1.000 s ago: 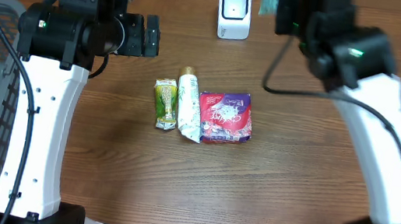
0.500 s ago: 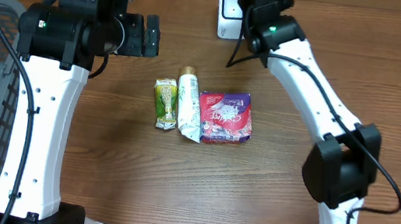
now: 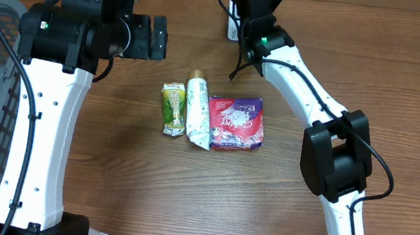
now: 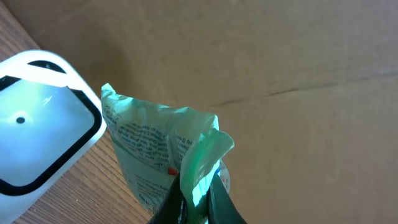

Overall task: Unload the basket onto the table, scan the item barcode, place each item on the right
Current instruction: 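Lift teal pack and hold it over the white scanner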

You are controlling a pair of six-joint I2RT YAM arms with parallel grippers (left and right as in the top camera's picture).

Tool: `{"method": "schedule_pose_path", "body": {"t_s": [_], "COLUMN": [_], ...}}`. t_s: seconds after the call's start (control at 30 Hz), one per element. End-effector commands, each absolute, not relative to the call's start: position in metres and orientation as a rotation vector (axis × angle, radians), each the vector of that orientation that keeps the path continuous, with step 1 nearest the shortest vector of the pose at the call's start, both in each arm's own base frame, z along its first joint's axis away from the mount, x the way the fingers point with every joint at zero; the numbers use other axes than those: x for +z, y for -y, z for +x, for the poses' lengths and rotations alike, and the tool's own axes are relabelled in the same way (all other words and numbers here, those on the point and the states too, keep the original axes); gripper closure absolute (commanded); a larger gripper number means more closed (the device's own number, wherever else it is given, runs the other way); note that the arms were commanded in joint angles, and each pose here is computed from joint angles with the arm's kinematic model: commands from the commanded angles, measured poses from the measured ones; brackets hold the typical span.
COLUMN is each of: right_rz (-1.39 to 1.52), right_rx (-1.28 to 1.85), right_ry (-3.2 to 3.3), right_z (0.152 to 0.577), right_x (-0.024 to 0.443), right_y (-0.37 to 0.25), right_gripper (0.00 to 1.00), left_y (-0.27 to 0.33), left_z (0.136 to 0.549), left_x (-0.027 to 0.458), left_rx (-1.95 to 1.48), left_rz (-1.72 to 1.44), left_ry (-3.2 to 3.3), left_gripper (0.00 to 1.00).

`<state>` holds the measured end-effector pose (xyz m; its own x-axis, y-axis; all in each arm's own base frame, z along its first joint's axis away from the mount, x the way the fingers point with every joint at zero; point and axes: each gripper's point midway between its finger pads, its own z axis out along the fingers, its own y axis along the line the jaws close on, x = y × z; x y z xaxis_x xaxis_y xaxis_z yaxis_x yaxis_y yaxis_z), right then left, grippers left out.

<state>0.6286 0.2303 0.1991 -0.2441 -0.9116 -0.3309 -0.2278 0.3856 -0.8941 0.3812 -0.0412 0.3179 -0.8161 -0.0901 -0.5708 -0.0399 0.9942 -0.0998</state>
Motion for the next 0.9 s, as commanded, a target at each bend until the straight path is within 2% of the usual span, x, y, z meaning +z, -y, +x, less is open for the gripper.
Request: {"method": "schedule_pose_path", "body": {"t_s": [0.0, 0.3, 0.87], "right_rz": [-1.045, -1.077, -1.006], "right_rx": [-0.945, -0.934, -0.973], "right_ry": [-1.67, -1.666, -1.657], "right_z": [0.627, 0.618, 0.618], "right_x": [0.206, 0.196, 0.195], "right_y": [-0.241, -0.257, -0.252], "right_gripper": [0.96, 0.96, 0.96], "left_y": [0.041, 0.041, 0.041], "left_z": [0.382, 0.382, 0.382], "left_x": [0.321, 0.321, 0.321], "left_rx": [-0.102, -0.102, -0.102], "left_rz": [-0.08, -0.08, -0.08], "left_ry": [-2.517, -2.517, -2.517], "left_gripper": [0.0, 0.0, 0.01]}}
